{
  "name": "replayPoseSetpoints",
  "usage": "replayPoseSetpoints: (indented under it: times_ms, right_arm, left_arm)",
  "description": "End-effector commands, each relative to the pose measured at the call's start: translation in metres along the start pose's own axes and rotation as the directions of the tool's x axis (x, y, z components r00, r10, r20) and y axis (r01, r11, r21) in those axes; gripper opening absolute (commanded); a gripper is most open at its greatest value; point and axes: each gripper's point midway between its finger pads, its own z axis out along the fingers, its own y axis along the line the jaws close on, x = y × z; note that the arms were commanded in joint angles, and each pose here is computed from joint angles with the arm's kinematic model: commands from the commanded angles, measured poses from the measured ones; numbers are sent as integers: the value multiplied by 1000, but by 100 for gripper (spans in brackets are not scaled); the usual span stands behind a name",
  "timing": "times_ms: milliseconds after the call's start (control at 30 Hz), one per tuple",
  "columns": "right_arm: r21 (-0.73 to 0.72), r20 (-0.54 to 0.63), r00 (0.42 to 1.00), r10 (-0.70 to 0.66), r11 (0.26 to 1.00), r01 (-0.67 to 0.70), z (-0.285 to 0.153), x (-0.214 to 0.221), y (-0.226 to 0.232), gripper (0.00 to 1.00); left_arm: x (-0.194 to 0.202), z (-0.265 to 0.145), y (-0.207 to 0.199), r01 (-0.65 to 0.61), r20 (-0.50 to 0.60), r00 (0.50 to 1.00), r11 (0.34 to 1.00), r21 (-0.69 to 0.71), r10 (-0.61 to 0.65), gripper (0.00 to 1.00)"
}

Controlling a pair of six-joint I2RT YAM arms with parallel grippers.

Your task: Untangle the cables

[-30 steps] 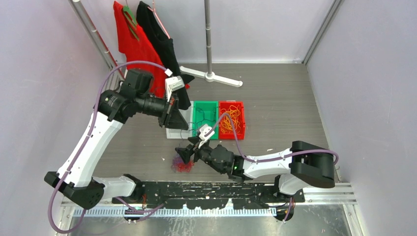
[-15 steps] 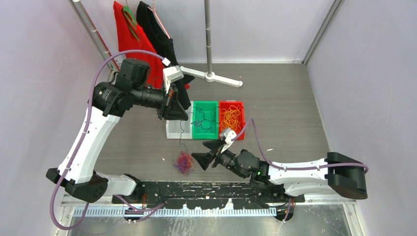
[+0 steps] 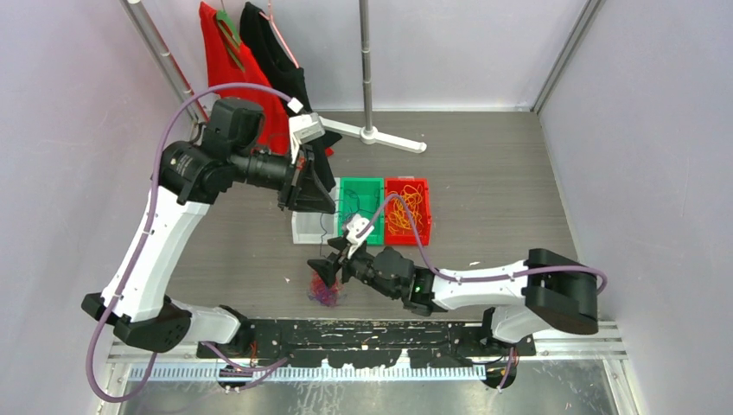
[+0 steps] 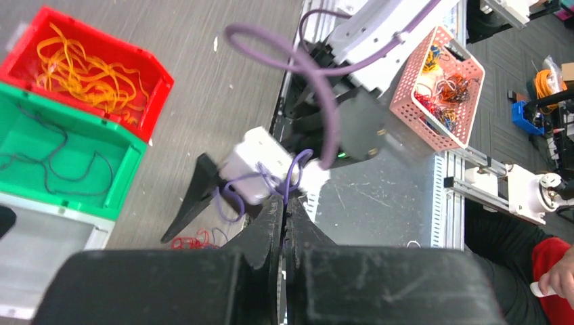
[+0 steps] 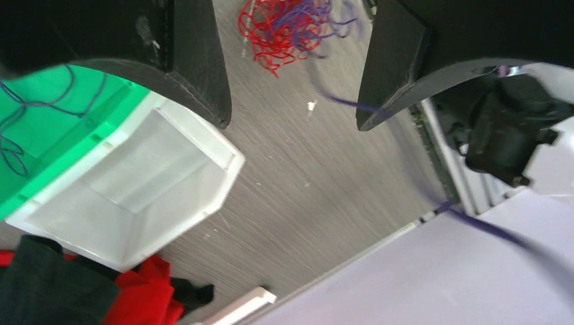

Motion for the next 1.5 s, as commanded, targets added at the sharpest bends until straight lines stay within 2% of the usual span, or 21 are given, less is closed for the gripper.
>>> replayPoseSetpoints:
  times_ms: [0,133,233,367,433,533,800,967,1133,1267,1400,1433,1467]
  right_arm:
    - [54,78,996,31,998,-36,21,-17,-17,72]
    - [-4,5,999,34,999,-34,36,11,-8,69]
    - [-29,-20,998,62,998,-62,42,28,-4,68]
    - [-72,-74,991,108,991,-113,46,51,4,63]
    - [-82,-106,986,125,988,-134,46,63,5,60]
    - [-85,-126,980,154,983,-165,43,74,6,58]
    - [-43,-146,972,185,980,-193,20,91,-6,56]
    - [-4,-168,971,170,985,-173,4,100,-18,56]
    - [34,-193,969,154,988,-150,-18,113,-30,55]
    - [65,-214,967,138,990,-127,-37,122,-39,55]
    - [105,-231,965,119,990,-97,-54,131,-51,56]
    - [117,-234,965,115,989,-89,-59,133,-55,57]
    - [126,-236,965,111,989,-83,-62,134,-58,57]
  left_arm:
    - [-26,-17,-37,-100,84,992,990,96,92,0]
    - [-40,-24,-65,-113,162,984,972,206,80,0]
    - [-56,-38,-88,-185,247,961,955,230,127,0]
    - [-79,-50,-95,-227,305,937,958,173,167,0]
    - [-94,-49,-87,-230,325,929,965,124,179,0]
    - [-119,-63,-90,-288,385,886,957,25,257,0]
    - [-174,-109,-96,-390,511,712,876,-283,482,0]
    - [-204,-146,-104,-400,569,546,788,-467,615,0]
    - [-210,-167,-131,-472,574,416,707,-526,705,0]
    - [-219,-187,-138,-436,574,356,674,-596,738,0]
    - [-231,-213,-132,-360,520,272,587,-725,810,0]
    - [-229,-231,-144,-337,499,219,545,-768,839,0]
    - [-231,-241,-146,-310,481,190,517,-798,856,0]
